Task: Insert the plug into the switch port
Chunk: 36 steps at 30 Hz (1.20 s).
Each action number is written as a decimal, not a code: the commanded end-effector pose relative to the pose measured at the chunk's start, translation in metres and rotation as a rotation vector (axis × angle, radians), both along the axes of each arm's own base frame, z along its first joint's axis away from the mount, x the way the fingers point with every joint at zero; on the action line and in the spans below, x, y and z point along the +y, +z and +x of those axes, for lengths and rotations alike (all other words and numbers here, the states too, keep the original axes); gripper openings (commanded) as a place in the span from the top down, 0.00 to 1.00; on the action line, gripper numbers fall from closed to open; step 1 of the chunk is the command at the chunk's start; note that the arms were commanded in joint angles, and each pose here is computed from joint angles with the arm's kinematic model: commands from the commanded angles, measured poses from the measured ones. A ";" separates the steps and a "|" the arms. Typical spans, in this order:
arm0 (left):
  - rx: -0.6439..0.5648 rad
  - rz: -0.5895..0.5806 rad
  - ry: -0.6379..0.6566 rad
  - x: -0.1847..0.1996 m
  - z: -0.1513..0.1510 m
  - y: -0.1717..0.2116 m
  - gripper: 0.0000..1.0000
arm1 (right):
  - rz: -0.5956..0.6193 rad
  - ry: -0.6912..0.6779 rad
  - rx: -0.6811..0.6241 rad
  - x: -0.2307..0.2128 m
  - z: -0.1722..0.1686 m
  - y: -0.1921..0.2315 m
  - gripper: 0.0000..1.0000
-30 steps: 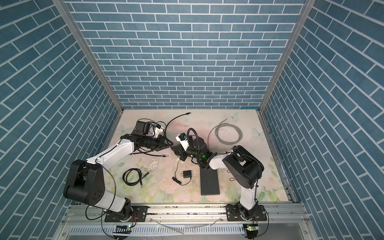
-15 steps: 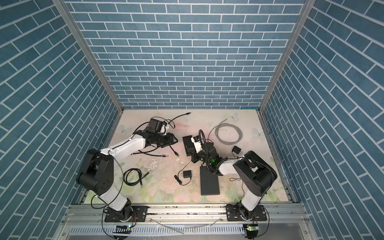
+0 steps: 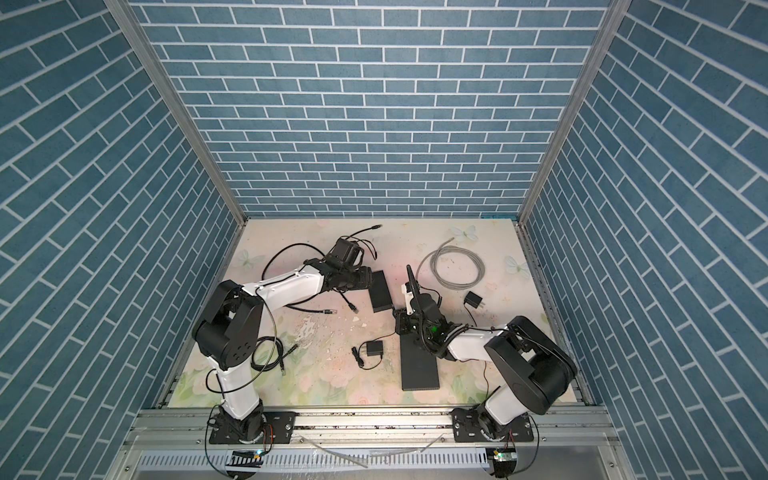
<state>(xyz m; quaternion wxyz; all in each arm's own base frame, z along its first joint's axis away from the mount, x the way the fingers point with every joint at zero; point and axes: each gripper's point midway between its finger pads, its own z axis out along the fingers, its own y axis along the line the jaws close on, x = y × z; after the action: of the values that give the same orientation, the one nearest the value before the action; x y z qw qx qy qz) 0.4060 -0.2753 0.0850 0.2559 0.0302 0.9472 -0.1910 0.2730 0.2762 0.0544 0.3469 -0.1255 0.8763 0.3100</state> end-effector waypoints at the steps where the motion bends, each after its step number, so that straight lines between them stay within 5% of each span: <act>1: -0.083 0.099 -0.057 0.005 0.021 0.006 0.34 | 0.020 0.028 0.036 0.010 -0.008 -0.010 0.95; 19: -0.021 0.079 -0.354 -0.029 0.044 -0.019 0.27 | 0.040 0.074 0.053 0.034 0.000 -0.019 0.96; 36: 0.025 0.061 -0.348 -0.016 0.039 -0.031 0.29 | 0.085 0.050 -0.011 0.040 0.013 -0.023 0.96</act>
<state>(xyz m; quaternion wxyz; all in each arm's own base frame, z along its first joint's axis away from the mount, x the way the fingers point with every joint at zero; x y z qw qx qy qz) 0.4516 -0.2966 0.0636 0.2254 0.2000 0.9314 -0.2042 0.2795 0.3118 0.0257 0.3308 -0.1444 0.8669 0.3439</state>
